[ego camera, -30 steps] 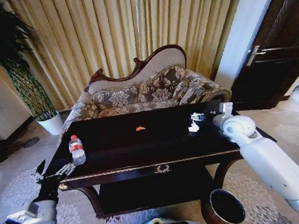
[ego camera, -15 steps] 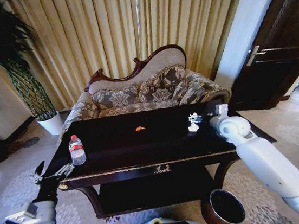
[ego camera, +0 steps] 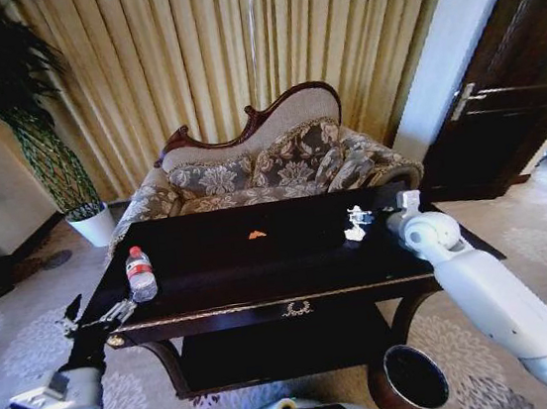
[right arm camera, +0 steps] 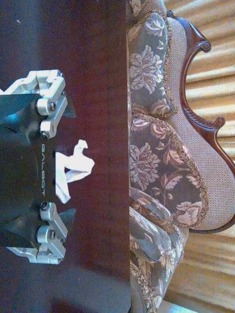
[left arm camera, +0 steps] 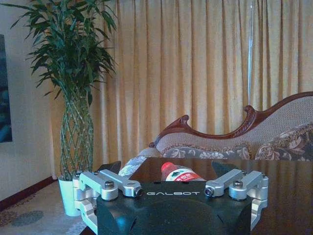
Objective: Move to the front of the table and place the trash on the table into the trash bin.
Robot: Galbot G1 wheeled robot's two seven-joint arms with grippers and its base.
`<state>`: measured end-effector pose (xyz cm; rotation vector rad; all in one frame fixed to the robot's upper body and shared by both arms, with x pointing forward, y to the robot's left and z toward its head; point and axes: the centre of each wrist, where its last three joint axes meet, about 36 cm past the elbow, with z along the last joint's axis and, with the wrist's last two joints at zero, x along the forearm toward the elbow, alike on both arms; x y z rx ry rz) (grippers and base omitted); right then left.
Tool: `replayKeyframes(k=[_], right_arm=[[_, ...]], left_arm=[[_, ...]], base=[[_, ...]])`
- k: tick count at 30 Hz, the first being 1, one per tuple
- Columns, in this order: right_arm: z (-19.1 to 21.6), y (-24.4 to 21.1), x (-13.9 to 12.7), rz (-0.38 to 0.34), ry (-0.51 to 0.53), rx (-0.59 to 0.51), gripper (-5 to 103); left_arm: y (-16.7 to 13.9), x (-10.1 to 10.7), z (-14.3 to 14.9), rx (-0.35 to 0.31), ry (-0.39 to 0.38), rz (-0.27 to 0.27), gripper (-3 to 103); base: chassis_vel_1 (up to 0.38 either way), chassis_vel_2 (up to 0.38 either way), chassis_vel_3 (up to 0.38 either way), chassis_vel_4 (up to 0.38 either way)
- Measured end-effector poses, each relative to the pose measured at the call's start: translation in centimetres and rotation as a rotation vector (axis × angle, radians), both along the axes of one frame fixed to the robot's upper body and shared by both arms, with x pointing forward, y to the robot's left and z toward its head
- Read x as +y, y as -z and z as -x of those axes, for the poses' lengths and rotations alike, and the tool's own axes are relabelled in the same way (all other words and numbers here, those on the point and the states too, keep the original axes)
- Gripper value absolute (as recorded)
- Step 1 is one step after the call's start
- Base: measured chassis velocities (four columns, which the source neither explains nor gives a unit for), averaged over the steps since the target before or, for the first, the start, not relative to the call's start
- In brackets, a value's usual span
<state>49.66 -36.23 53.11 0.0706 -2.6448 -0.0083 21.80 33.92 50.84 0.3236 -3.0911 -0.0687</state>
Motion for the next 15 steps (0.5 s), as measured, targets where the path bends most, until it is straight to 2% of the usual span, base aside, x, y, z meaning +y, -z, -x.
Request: replayKeyframes(k=[15], right_arm=[[-0.04, 0.6, 0.23, 0.002, 0.003, 0.009, 100]], left_arm=[[0.17, -0.02, 0.04, 0.001, 0.0, 0.005, 100]], base=[[0.0, 0.0, 0.0, 0.0]])
